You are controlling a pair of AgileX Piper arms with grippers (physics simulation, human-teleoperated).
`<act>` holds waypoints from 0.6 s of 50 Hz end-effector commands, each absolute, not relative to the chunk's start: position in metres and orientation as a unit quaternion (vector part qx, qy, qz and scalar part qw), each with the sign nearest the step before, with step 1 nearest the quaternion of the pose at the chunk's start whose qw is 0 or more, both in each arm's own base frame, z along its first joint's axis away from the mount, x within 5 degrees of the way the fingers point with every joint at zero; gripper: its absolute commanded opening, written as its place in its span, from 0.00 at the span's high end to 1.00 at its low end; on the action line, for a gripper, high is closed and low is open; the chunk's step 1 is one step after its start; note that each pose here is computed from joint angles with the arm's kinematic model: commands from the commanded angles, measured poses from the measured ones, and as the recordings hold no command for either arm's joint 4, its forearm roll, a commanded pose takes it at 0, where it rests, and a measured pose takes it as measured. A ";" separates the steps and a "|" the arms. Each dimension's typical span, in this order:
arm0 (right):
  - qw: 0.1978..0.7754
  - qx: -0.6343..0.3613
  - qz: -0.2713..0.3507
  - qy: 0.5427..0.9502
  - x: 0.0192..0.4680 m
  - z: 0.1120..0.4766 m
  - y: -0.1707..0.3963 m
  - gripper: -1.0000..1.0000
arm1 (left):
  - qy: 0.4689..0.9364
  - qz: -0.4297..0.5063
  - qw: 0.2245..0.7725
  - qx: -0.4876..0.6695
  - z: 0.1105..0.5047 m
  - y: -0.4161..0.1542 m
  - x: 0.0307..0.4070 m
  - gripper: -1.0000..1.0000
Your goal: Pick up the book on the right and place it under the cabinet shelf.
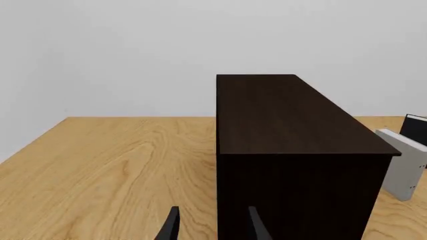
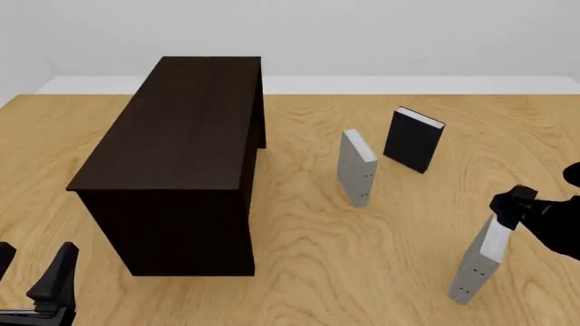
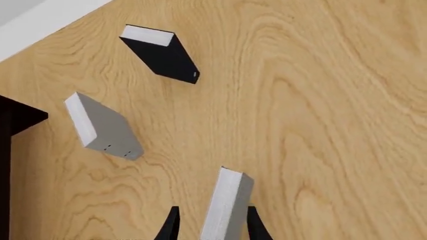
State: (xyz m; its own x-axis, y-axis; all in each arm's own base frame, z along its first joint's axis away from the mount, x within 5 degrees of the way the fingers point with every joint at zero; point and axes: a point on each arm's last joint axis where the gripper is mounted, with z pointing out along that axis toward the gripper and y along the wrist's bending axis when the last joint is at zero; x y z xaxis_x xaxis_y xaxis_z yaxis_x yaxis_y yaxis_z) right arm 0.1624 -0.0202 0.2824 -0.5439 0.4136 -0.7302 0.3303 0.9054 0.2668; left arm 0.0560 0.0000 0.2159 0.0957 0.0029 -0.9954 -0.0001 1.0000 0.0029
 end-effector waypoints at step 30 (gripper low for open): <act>0.411 0.237 0.057 0.878 0.166 0.221 -0.021 0.00 | 0.675 0.001 0.738 0.000 0.215 0.000 0.056 0.00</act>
State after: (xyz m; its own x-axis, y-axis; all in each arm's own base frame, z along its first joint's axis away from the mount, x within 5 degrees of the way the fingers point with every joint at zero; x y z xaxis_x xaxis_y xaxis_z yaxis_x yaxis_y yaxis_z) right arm 0.1694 -0.0207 0.2309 -0.5726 0.4875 -0.6591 0.3941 0.8687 0.3001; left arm 0.0557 0.0000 0.2159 0.0918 0.0036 -0.9958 -0.0003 1.0000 0.0036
